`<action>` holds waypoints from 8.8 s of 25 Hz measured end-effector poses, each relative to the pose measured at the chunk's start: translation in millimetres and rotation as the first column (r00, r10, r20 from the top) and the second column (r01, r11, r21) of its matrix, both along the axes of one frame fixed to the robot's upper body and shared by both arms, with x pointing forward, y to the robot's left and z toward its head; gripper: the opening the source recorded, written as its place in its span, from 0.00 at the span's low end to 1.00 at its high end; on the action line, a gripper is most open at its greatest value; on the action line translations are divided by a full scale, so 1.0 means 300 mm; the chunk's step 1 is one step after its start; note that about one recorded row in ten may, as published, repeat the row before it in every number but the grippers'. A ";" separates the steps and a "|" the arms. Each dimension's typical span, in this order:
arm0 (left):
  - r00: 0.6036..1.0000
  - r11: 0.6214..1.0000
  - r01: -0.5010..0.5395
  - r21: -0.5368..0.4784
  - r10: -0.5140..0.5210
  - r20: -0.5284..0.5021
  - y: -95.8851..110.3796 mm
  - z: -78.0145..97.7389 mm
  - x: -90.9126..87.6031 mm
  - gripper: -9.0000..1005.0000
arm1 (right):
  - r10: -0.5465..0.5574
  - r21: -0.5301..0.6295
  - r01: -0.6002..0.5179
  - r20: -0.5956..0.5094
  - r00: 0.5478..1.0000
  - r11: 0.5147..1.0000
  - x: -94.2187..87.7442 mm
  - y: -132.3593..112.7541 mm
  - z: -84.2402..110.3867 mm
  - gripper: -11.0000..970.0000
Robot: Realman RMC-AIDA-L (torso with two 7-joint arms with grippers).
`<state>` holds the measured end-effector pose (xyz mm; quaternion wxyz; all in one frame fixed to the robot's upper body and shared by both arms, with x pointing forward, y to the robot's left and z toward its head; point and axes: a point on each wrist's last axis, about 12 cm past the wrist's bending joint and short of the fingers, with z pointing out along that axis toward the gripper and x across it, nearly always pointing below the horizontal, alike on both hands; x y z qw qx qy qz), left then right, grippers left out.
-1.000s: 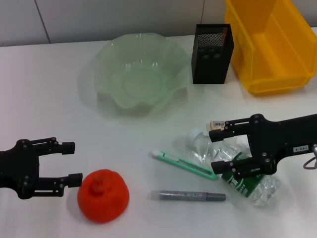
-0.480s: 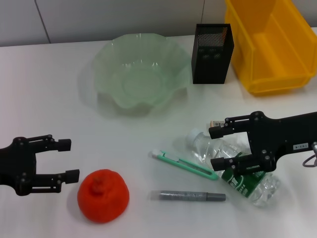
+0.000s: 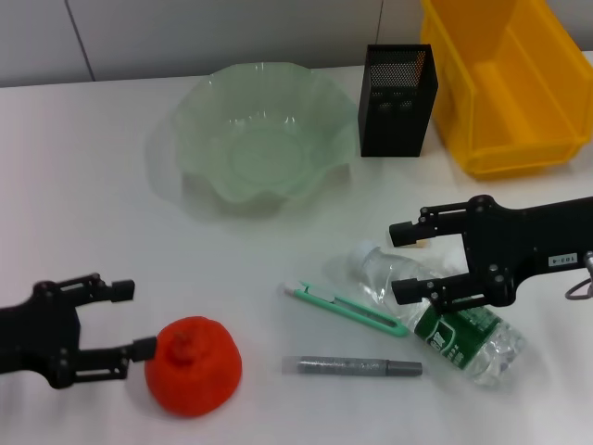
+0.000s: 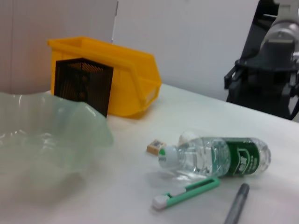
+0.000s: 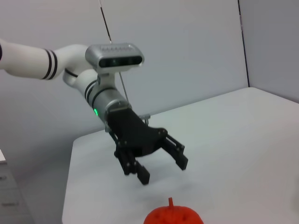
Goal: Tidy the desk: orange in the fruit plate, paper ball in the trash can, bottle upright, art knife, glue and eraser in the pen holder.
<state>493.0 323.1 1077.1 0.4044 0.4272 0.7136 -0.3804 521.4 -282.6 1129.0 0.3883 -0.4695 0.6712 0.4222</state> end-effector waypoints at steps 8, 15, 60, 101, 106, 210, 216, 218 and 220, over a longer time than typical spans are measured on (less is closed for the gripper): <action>0.996 0.998 0.057 0.036 -0.054 -0.076 -0.089 -0.077 -0.002 0.82 | 0.010 0.005 -0.010 -0.004 1.000 1.000 0.006 0.012 0.005 0.75; 0.994 0.997 0.068 0.034 -0.065 -0.090 -0.132 -0.103 0.005 0.82 | 0.012 0.005 -0.012 -0.006 1.000 1.000 0.005 0.015 0.002 0.75; 0.992 0.993 -0.108 -0.039 0.110 0.053 -0.113 0.161 0.215 0.20 | -0.118 0.064 0.121 -0.044 0.992 0.991 -0.124 -0.116 -0.059 0.76; 0.928 0.936 -0.343 0.080 0.325 0.182 -0.560 0.186 0.575 0.67 | -0.086 0.105 0.089 -0.037 0.996 0.990 -0.103 -0.081 -0.072 0.75; 0.942 0.954 -0.299 0.028 0.290 0.170 -0.505 0.196 0.532 0.85 | -0.106 0.077 0.109 -0.041 0.994 0.991 -0.079 -0.097 -0.038 0.75; 0.991 0.970 0.098 -0.222 -0.076 0.106 -0.086 -0.014 -0.091 0.83 | -0.595 -0.846 0.343 0.038 0.803 0.408 0.261 0.123 0.343 0.38; 0.991 0.970 0.099 -0.223 -0.076 0.108 -0.089 -0.013 -0.089 0.83 | -0.608 -0.751 0.516 0.195 0.769 0.412 0.291 0.028 0.387 0.38; 0.992 0.970 0.092 -0.227 -0.068 0.110 -0.087 -0.012 -0.088 0.83 | -0.609 -0.728 0.551 0.233 0.758 0.407 0.304 0.009 0.379 0.38; 0.992 0.969 0.082 -0.232 -0.058 0.111 -0.084 -0.010 -0.086 0.83 | -0.605 -0.700 0.591 0.281 0.745 0.401 0.327 -0.008 0.357 0.37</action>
